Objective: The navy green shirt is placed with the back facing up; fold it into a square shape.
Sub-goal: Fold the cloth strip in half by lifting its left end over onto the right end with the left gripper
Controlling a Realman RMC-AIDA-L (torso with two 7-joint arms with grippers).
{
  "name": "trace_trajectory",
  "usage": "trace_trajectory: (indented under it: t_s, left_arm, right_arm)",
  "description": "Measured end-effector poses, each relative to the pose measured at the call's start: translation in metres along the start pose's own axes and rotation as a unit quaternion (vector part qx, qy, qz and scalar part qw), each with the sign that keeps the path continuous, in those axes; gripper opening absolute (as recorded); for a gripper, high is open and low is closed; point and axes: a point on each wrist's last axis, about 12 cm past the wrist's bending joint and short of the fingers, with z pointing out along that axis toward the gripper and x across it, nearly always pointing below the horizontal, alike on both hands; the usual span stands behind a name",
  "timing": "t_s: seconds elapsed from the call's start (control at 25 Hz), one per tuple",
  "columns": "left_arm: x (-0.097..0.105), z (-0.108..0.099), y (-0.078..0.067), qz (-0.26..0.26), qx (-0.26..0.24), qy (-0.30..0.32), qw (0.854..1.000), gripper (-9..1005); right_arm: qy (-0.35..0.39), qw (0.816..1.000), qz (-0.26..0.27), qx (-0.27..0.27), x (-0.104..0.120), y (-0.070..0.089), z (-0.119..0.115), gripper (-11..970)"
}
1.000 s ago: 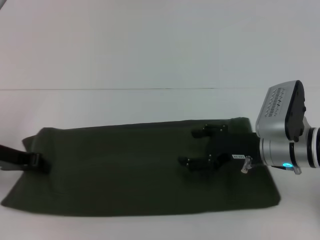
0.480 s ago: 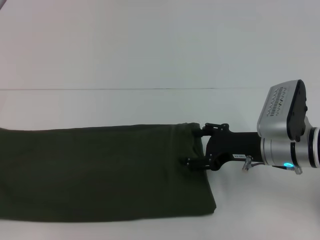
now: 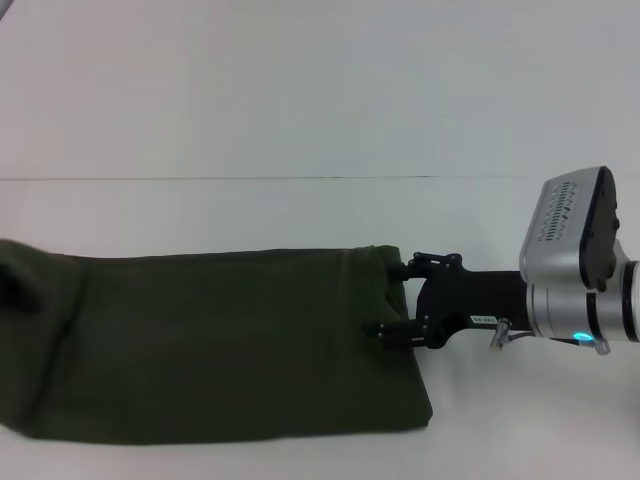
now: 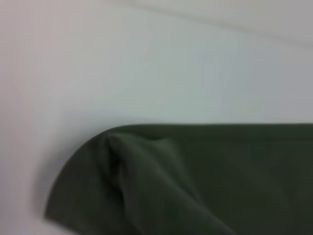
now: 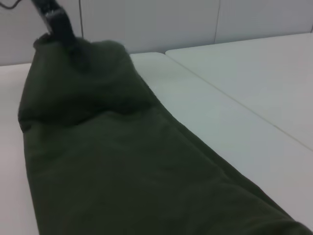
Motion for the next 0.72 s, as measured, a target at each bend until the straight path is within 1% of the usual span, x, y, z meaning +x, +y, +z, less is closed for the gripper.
trace_trajectory:
  t_s: [0.04,0.16,0.28,0.44,0.56,0.72]
  left_arm:
    - [-0.003,-0.002,-0.008,0.001,0.031,-0.004,1.0,113]
    - [-0.008,-0.003,-0.023,0.0,0.076,-0.004,0.997,113]
    - [-0.012,0.002,-0.042,-0.009,0.123,0.008,0.992,113]
    - [-0.013,0.021,-0.069,-0.03,0.191,0.016,0.981,112]
    - [-0.008,0.042,-0.085,-0.055,0.237,0.01,0.97,111]
    - [0.002,0.068,-0.101,-0.088,0.271,-0.008,0.958,109]
  right_arm:
    - [0.001,1.0,0.001,0.002,0.002,0.0,-0.002,910]
    - [0.001,1.0,0.005,0.009,0.007,0.0,-0.007,910]
    - [0.001,1.0,0.012,0.019,0.015,0.001,-0.014,910]
    - [-0.002,0.999,0.026,0.033,0.025,0.003,-0.024,910]
    - [-0.007,0.999,0.036,0.039,0.03,0.004,-0.029,909]
    - [-0.01,0.998,0.046,0.042,0.035,0.005,-0.033,909]
